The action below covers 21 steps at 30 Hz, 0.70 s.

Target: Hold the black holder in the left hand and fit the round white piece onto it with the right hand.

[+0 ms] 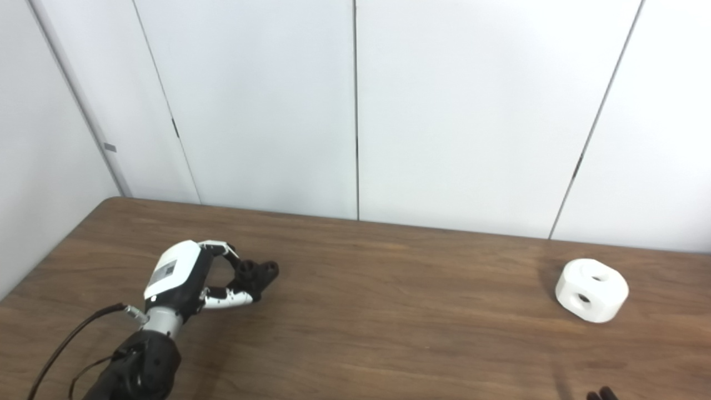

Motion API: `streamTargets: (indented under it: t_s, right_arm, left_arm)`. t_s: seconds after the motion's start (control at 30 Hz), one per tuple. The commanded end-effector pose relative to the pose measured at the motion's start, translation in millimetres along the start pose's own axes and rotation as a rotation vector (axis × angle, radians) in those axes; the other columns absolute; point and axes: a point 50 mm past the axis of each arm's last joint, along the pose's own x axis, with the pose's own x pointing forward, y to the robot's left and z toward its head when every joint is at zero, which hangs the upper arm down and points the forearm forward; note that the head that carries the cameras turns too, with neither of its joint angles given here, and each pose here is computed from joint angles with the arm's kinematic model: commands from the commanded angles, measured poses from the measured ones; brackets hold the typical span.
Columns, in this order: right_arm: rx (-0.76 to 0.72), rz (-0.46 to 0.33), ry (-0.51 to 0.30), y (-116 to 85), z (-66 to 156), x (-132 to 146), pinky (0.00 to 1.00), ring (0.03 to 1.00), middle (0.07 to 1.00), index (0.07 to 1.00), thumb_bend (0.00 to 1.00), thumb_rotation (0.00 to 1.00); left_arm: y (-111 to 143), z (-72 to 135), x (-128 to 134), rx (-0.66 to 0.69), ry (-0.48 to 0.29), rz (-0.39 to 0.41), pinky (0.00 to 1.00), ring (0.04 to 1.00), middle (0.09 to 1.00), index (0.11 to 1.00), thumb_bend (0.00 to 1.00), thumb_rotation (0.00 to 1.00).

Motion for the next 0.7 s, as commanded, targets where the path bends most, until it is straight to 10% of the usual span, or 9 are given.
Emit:
streamTargets:
  t_s: [0.0, 0.67]
  right_arm:
    - [0.004, 0.014, -0.043, 4.6, 11.6, 4.1, 0.96, 0.973, 0.992, 1.000, 0.59, 1.00]
    - [-0.002, 0.001, -0.034, 17.5, 27.1, 12.0, 0.92, 0.956, 0.958, 0.970, 0.65, 1.00]
  left_arm:
    - [19.8, 14.3, 0.9, 0.036, -0.097, 0.047, 0.85, 0.870, 0.777, 0.487, 0.52, 0.05]
    - [-16.5, 78.0, -59.0, 0.022, -0.313, -0.107, 0.89, 0.848, 0.768, 0.486, 0.52, 0.05]
